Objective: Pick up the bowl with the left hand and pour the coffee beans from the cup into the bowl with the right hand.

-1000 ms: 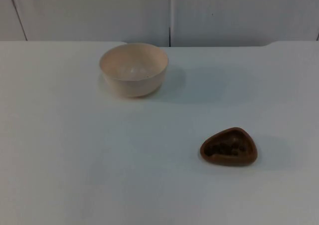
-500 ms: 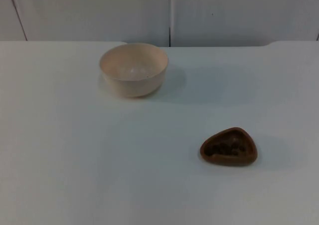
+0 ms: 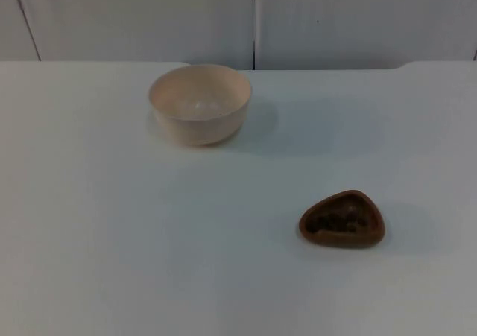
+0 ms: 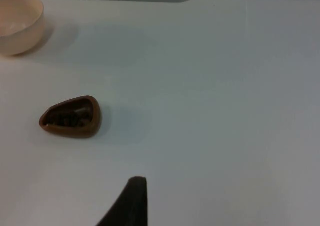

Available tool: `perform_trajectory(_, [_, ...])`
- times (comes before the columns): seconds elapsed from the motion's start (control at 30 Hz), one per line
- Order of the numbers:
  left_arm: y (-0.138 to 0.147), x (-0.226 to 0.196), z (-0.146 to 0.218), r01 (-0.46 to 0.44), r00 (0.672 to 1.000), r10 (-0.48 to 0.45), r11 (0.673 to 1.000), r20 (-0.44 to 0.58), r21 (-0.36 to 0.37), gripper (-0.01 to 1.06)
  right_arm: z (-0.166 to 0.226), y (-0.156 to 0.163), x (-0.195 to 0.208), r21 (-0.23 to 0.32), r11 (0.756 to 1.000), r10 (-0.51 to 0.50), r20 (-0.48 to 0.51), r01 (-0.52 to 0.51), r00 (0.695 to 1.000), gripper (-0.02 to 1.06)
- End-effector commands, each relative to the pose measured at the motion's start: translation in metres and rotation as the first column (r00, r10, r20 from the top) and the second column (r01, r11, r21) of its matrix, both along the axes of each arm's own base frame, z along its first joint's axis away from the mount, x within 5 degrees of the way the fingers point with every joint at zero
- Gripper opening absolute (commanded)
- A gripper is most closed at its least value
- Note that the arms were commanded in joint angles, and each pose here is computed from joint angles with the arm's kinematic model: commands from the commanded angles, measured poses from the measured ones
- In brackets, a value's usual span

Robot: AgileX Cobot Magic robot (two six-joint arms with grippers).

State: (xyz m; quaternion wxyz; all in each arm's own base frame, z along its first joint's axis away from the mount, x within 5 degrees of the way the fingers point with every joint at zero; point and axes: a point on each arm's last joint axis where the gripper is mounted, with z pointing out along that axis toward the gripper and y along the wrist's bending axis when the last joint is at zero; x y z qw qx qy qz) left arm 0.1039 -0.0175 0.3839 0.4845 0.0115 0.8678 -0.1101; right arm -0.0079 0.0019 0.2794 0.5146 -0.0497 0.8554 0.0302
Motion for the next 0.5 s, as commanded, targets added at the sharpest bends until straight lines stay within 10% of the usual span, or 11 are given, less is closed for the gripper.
perform_trajectory(0.0, [-0.002,0.009,0.007,0.027,1.000,-0.027,1.000,0.014,-0.003,1.05,0.000,0.000,0.000,-0.010,1.000,-0.003,0.011,0.003,1.000,1.05])
perform_trajectory(0.47, [-0.007,0.049,0.026,0.101,0.995,-0.102,0.995,-0.003,-0.018,1.05,0.000,0.000,0.000,-0.010,1.000,-0.003,0.011,0.003,1.000,1.05])
